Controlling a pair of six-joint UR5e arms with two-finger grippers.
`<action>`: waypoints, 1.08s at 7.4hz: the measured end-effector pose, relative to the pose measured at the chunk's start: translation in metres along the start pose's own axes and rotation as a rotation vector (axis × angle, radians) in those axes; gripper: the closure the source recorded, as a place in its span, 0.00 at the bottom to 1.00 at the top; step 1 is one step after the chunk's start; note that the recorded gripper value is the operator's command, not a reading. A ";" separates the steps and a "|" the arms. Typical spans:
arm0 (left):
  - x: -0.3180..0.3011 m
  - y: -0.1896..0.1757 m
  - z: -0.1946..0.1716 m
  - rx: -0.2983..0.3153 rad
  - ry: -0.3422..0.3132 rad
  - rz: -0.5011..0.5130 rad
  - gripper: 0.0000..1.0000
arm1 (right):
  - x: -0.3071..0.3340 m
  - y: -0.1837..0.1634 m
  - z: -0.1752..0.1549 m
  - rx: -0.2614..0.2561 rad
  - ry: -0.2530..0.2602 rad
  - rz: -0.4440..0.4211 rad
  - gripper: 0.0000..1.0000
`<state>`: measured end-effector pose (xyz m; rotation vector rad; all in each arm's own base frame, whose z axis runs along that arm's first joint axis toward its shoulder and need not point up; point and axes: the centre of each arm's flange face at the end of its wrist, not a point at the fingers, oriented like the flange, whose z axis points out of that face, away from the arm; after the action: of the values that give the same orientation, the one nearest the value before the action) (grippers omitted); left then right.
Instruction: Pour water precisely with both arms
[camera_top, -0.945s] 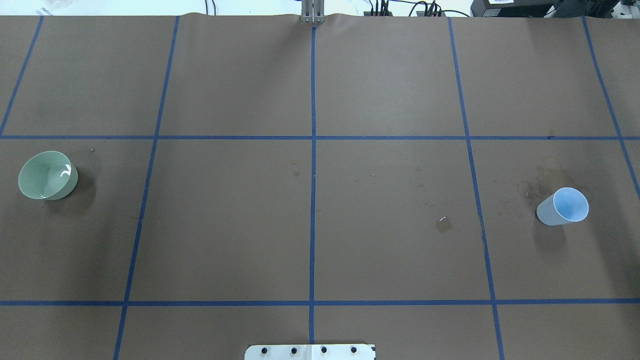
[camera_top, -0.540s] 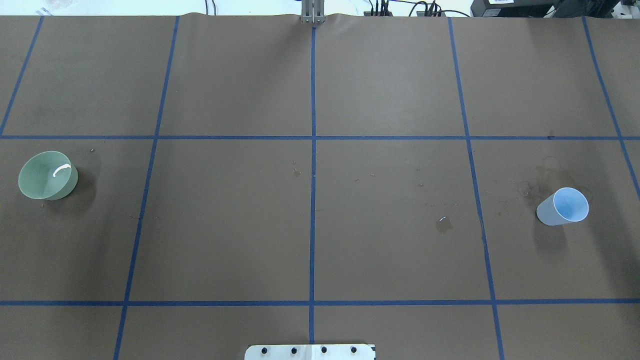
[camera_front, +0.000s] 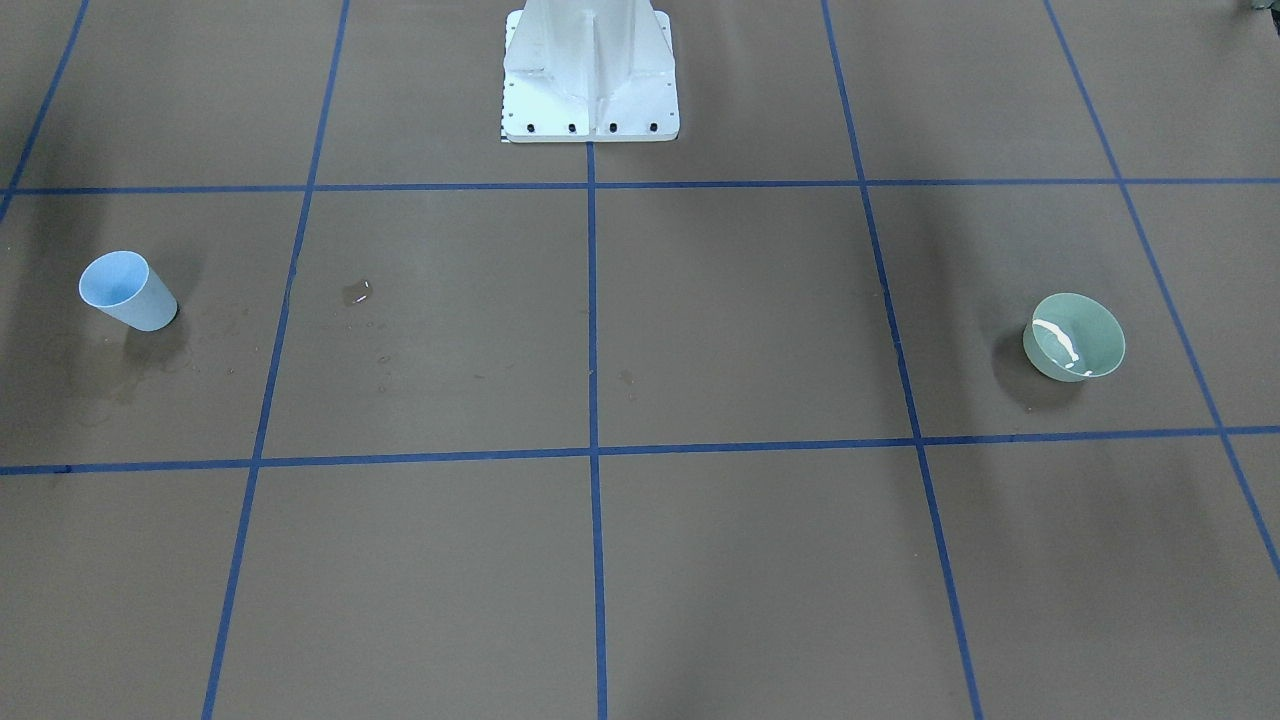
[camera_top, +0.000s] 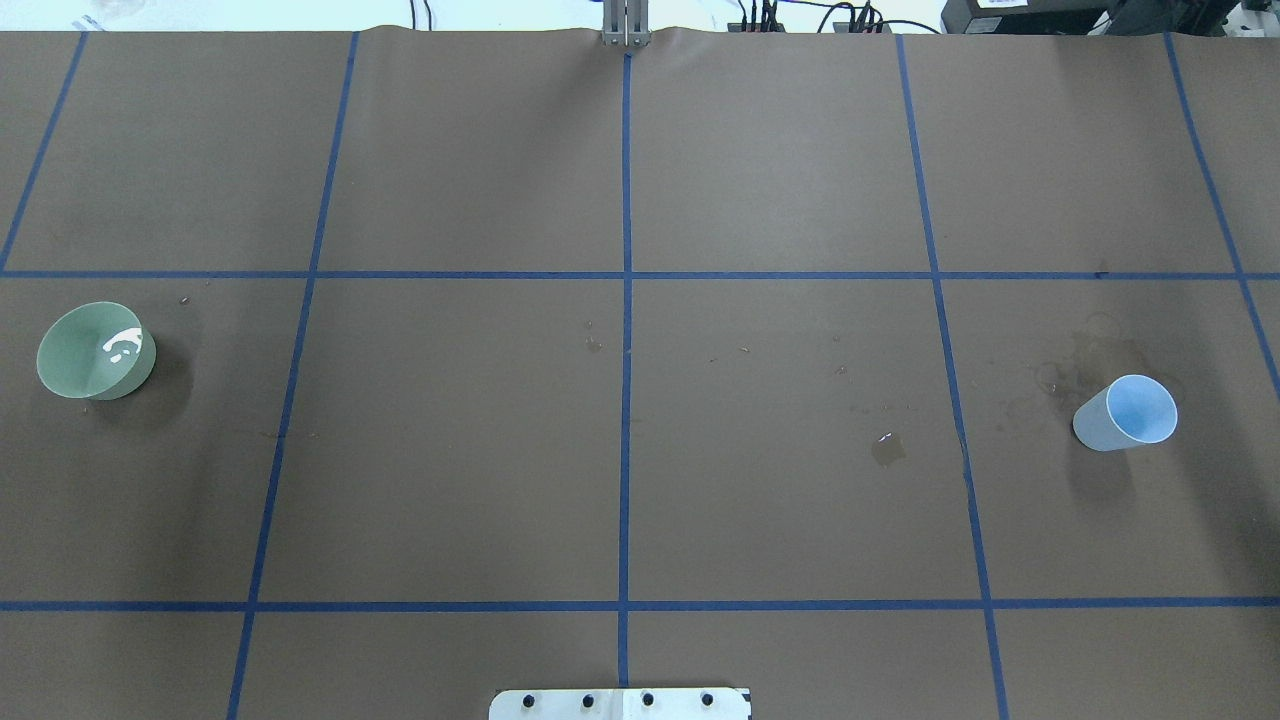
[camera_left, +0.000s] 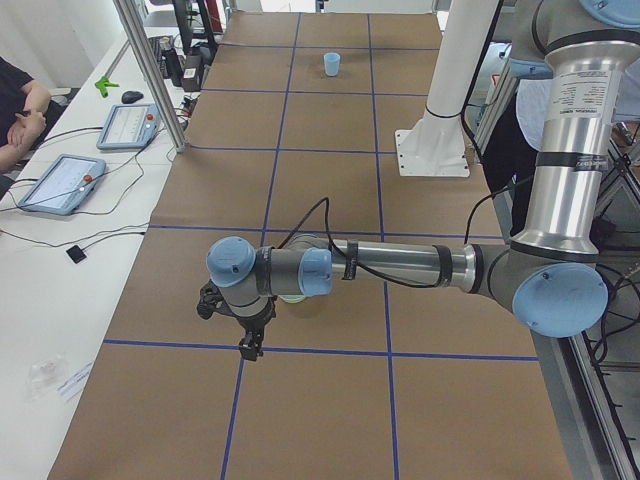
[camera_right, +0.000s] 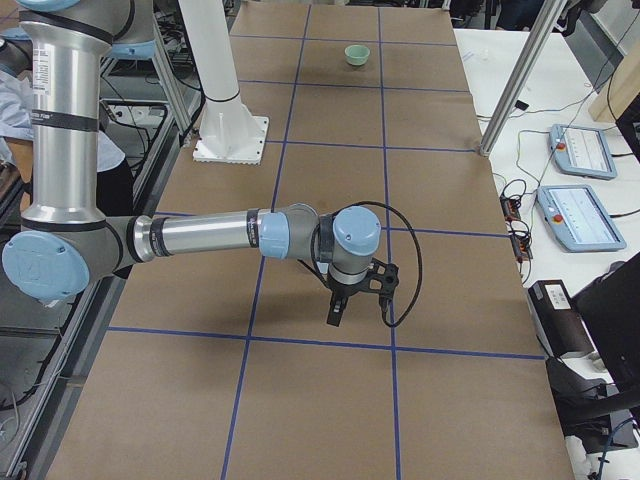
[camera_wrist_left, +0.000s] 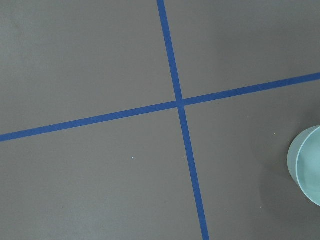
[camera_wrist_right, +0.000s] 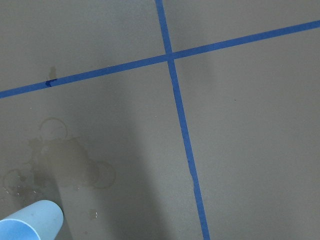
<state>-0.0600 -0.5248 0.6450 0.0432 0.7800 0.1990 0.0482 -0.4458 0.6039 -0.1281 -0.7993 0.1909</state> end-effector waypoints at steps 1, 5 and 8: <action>0.000 -0.001 -0.001 0.000 -0.010 0.002 0.00 | 0.000 0.000 0.000 0.000 -0.001 -0.001 0.00; 0.001 -0.005 -0.005 0.002 -0.036 0.010 0.00 | 0.000 0.000 0.000 0.002 -0.004 -0.004 0.00; 0.002 -0.005 -0.007 0.008 -0.037 0.015 0.00 | -0.001 0.000 0.000 0.002 -0.005 -0.006 0.00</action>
<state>-0.0630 -0.5296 0.6377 0.0602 0.7437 0.2084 0.0478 -0.4457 0.6030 -0.1231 -0.8047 0.1867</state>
